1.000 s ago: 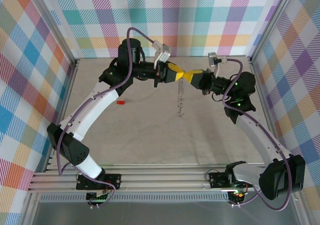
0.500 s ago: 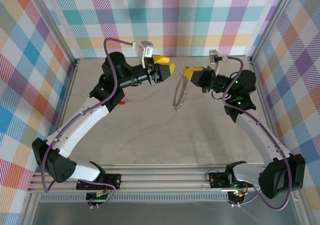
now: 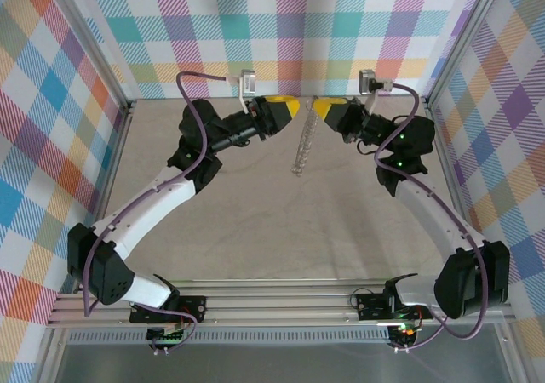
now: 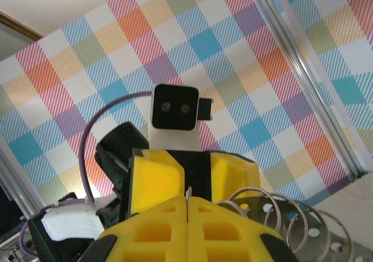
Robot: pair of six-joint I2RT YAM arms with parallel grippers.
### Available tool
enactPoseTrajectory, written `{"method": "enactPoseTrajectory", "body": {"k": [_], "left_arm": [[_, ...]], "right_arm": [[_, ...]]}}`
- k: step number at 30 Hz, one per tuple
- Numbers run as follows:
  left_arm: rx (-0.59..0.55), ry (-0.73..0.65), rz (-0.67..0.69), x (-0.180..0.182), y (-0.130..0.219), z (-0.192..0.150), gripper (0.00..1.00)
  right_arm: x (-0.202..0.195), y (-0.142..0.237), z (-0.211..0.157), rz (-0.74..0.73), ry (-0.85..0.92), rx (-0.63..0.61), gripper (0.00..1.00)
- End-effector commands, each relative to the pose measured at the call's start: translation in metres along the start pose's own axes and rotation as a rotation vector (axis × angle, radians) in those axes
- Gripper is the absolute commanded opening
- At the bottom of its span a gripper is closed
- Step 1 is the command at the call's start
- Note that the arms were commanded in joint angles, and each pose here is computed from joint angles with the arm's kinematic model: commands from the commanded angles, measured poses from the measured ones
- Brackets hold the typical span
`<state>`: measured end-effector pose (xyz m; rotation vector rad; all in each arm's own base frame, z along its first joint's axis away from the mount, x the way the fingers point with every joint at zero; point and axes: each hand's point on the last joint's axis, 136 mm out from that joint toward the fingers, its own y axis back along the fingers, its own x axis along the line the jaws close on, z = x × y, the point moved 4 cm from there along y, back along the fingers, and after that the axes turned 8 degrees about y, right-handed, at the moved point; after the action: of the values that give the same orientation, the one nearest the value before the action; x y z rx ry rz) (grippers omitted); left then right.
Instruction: Put the keys on the keyring
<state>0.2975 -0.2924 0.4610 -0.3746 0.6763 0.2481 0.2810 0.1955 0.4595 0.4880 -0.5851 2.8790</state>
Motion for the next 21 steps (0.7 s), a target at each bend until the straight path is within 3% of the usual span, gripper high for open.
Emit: {"method": "enactPoseTrajectory", "body": {"k": [1, 21], "left_arm": [[-0.039, 0.014, -0.094, -0.016, -0.001, 0.007, 0.40], [-0.039, 0.042, -0.138, -0.017, -0.020, 0.005, 0.34]], "right_arm": [[0.019, -0.002, 0.028, 0.059, 0.071, -0.113, 0.00], [0.008, -0.003, 0.029, 0.080, 0.006, -0.167, 0.00]]}}
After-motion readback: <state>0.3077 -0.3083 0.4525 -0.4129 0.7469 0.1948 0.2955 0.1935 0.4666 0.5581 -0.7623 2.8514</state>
